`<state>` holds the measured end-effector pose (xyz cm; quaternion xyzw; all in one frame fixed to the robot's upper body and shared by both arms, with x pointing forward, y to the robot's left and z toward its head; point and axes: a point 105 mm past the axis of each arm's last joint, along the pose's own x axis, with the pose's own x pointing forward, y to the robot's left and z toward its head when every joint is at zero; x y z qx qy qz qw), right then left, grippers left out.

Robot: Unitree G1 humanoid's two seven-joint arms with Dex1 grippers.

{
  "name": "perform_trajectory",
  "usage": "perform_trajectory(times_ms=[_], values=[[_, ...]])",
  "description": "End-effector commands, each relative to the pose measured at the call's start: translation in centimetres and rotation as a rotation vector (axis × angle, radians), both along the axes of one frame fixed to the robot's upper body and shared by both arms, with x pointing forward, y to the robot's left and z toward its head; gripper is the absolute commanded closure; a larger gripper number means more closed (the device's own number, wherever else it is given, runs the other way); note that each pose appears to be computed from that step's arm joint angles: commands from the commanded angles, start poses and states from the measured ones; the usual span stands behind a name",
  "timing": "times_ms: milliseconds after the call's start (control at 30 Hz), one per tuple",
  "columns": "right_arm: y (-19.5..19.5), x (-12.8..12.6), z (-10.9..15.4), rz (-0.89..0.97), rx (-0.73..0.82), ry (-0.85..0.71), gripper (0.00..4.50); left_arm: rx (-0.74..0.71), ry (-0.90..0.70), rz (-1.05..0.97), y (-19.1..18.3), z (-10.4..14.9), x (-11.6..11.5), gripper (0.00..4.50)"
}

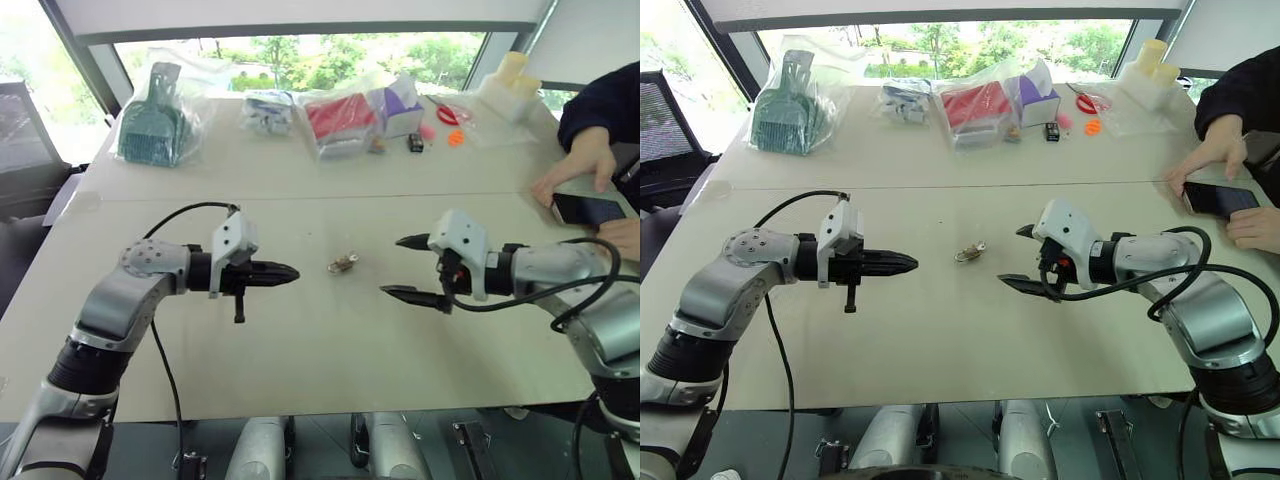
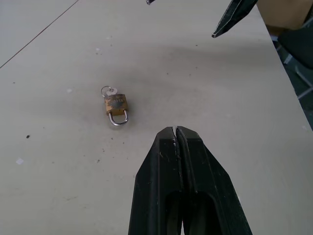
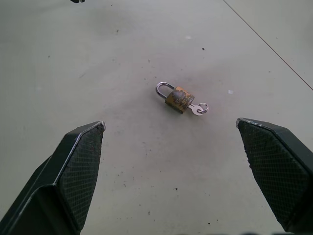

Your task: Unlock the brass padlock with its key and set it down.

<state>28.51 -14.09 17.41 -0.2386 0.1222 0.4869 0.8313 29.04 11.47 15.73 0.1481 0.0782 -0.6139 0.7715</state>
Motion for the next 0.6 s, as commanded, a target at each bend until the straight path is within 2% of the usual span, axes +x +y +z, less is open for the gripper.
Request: perform_trajectory(times_ms=[33, 600], values=[[0.23, 0.15, 1.18, 0.024, -0.012, -0.049, 0.01, -0.009, -0.042, -0.002, 0.12, 0.89, 0.00, 4.50], [0.72, 0.21, 0.92, 0.023, -0.004, -0.064, 0.01, -0.039, -0.083, 0.065, -0.82, 1.00, 0.49, 4.50]])
